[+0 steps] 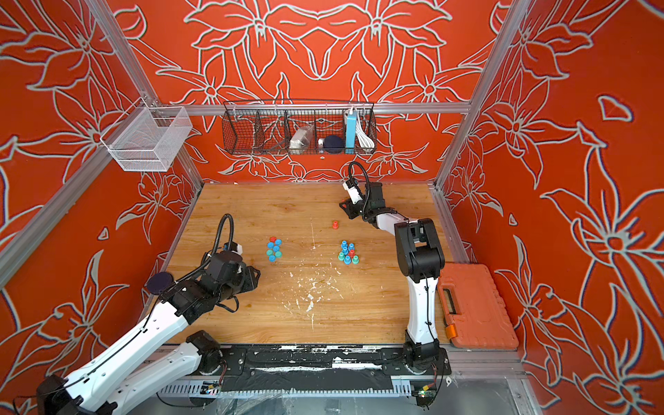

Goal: Close the stamp cap
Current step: Place the stamp at the center of the board.

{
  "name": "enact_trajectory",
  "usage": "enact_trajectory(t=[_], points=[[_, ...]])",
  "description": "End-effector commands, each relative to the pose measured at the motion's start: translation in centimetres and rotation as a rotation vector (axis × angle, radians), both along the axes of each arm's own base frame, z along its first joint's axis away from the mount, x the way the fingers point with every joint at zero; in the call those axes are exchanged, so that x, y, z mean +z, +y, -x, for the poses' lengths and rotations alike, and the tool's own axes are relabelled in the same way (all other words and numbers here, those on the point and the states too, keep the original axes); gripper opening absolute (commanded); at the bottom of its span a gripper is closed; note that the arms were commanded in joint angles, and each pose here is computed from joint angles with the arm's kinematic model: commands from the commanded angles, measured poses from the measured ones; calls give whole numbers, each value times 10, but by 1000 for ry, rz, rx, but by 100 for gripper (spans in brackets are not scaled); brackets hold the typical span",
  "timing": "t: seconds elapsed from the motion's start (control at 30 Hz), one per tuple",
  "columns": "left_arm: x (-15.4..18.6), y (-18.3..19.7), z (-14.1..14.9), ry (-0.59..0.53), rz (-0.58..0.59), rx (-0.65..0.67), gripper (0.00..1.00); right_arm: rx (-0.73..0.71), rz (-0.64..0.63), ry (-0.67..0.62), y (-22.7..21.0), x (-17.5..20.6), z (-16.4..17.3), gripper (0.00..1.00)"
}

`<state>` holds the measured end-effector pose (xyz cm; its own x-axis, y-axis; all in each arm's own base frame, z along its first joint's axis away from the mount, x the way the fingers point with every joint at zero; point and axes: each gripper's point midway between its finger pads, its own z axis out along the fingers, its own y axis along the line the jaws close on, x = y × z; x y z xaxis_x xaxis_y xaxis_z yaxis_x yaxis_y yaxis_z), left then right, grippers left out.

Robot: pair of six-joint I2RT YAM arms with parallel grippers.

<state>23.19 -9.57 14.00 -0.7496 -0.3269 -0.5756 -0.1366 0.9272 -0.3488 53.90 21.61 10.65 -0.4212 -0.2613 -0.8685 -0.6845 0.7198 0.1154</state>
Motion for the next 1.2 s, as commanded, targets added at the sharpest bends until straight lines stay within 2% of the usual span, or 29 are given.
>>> enact_trajectory(t=[0.0,0.17,0.33,0.57,0.93,1.17], points=[[1,0,-3,-6,8,8,43,35,66,22,-1,-5,8,0],[2,0,-5,-4,7,4,43,49,90,147,3,-14,5,0],[3,4,-4,-9,6,12,43,62,117,158,9,-19,9,0],[2,7,-3,-6,8,17,43,28,161,293,6,-33,5,0],[2,6,-8,-5,16,14,43,-36,199,380,-2,-50,8,0],[1,5,-8,-1,20,13,43,-65,219,385,-5,-54,7,0]])
